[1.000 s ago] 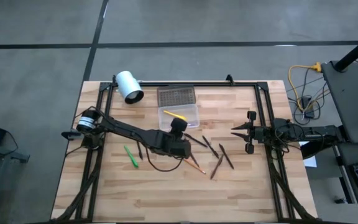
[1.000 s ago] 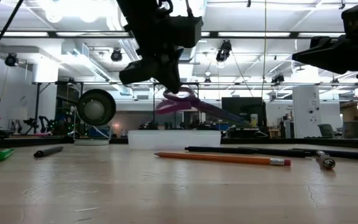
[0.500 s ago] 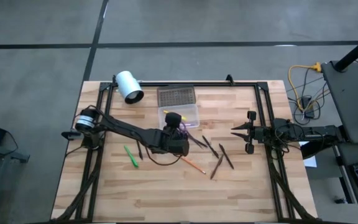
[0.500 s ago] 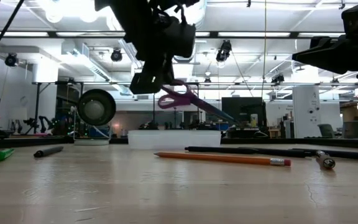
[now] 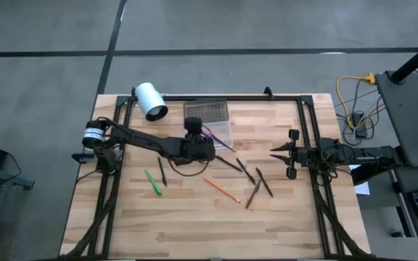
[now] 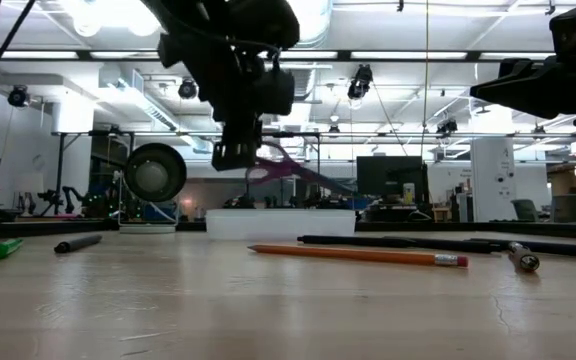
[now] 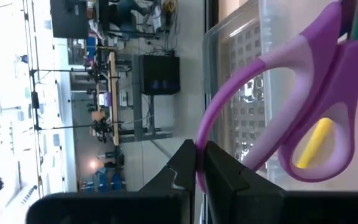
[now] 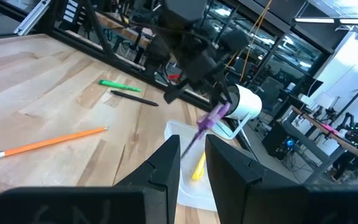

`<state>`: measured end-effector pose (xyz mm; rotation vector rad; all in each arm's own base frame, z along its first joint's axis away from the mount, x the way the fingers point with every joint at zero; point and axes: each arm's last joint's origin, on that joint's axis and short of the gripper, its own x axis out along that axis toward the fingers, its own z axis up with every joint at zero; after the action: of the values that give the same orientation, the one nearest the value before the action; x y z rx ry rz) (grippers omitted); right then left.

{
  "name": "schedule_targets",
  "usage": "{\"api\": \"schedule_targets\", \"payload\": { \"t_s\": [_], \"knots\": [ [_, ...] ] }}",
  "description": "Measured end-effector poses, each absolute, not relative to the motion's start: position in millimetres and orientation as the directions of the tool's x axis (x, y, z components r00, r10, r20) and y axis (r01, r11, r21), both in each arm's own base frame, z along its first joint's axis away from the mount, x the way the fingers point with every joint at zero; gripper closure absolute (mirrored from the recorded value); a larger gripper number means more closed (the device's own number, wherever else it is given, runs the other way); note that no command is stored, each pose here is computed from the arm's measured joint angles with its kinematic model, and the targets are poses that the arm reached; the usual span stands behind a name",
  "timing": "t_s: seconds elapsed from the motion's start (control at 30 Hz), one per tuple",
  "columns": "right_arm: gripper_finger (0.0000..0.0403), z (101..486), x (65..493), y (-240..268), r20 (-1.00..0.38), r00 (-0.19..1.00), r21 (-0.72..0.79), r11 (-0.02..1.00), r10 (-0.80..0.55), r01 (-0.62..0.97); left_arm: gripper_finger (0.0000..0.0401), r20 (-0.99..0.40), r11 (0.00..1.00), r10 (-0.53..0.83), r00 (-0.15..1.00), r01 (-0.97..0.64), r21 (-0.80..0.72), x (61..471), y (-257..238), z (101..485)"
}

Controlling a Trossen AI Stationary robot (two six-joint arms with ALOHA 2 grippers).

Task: Pick & place school supplies into a supply box
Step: Put the violet scissors into the supply box

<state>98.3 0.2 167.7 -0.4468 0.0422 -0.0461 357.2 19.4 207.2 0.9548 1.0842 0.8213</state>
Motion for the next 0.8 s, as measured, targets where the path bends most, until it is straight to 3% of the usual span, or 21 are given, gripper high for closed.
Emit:
{"api": "schedule_targets", "payload": {
  "t_s": [0.8],
  "knots": [
    [0.0335,168,98,0,-0.03,0.998,-0.433,0.901,-0.053,0.035,0.04,-0.355,0.381,0.915,0.193,-0.121,0.917,346,52,192]
  ]
}}
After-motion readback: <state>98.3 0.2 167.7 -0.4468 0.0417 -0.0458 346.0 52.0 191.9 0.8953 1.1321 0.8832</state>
